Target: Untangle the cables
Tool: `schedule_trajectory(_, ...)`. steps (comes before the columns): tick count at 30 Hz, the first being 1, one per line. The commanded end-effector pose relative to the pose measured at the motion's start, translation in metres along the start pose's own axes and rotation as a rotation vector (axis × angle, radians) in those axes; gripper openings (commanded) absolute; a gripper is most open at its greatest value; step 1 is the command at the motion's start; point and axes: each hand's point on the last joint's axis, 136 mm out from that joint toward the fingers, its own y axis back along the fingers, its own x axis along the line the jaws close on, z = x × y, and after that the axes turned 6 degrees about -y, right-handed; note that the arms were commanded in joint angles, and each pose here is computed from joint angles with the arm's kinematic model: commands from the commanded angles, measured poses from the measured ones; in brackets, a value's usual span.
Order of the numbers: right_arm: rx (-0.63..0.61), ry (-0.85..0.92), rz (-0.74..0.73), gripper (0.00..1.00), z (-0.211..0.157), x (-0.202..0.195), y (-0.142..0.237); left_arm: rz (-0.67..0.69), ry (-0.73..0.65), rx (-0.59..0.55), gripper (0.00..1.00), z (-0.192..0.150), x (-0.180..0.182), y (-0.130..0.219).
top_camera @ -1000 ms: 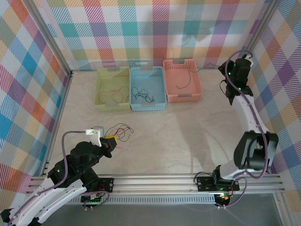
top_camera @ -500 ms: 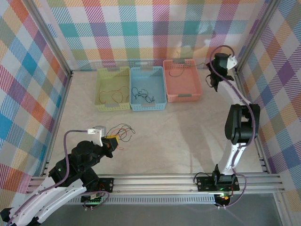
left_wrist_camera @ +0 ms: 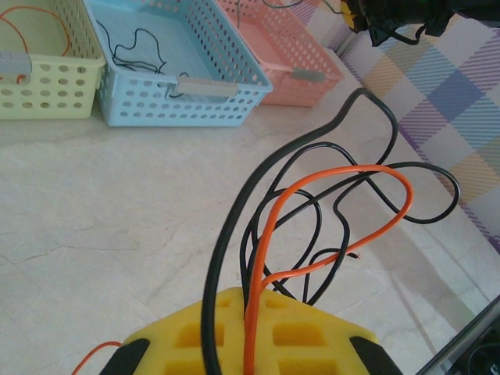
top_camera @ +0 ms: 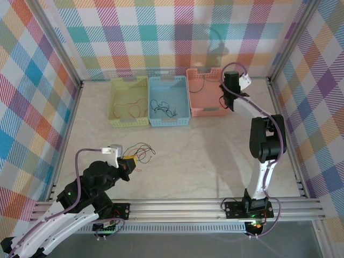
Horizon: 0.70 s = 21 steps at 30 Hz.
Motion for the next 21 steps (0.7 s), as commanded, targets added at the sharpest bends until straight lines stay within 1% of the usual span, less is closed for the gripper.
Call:
schedule_trajectory(1,0.039,-0.044,0.038,0.13,-0.006,-0.003,0.017,-0.045,-0.009,-0.02,0.0,0.002,-0.008,-0.002)
schedule_trajectory(2,0.057,-0.045,0.051,0.14,-0.009,-0.003,0.019,-0.053,-0.01,-0.015,0.0,0.001,-0.009,-0.003)
schedule_trajectory(4,0.112,-0.022,0.068,0.24,-0.018,-0.003,0.025,-0.063,-0.01,-0.004,0.0,-0.001,-0.011,-0.003)
schedule_trajectory(5,0.138,-0.017,0.066,0.27,-0.023,-0.004,0.028,-0.064,-0.009,0.0,0.0,-0.003,-0.011,-0.003)
schedule_trajectory(7,0.177,-0.016,0.07,0.29,-0.027,-0.006,0.036,-0.063,-0.003,0.0,0.0,-0.004,-0.01,-0.003)
schedule_trajectory(9,0.196,-0.01,0.091,0.33,-0.027,-0.002,0.044,-0.067,0.004,-0.006,0.0,-0.004,-0.01,-0.002)
schedule_trajectory(12,0.191,0.005,0.102,0.4,-0.02,0.001,0.058,-0.071,0.01,-0.009,0.0,-0.002,-0.011,-0.002)
schedule_trajectory(17,0.168,0.048,0.147,0.45,-0.004,0.007,0.087,-0.077,0.012,-0.005,0.0,-0.002,-0.013,-0.001)
schedule_trajectory(21,0.197,0.088,0.258,0.47,-0.006,0.016,0.123,-0.101,0.016,0.007,0.0,-0.003,-0.018,-0.006)
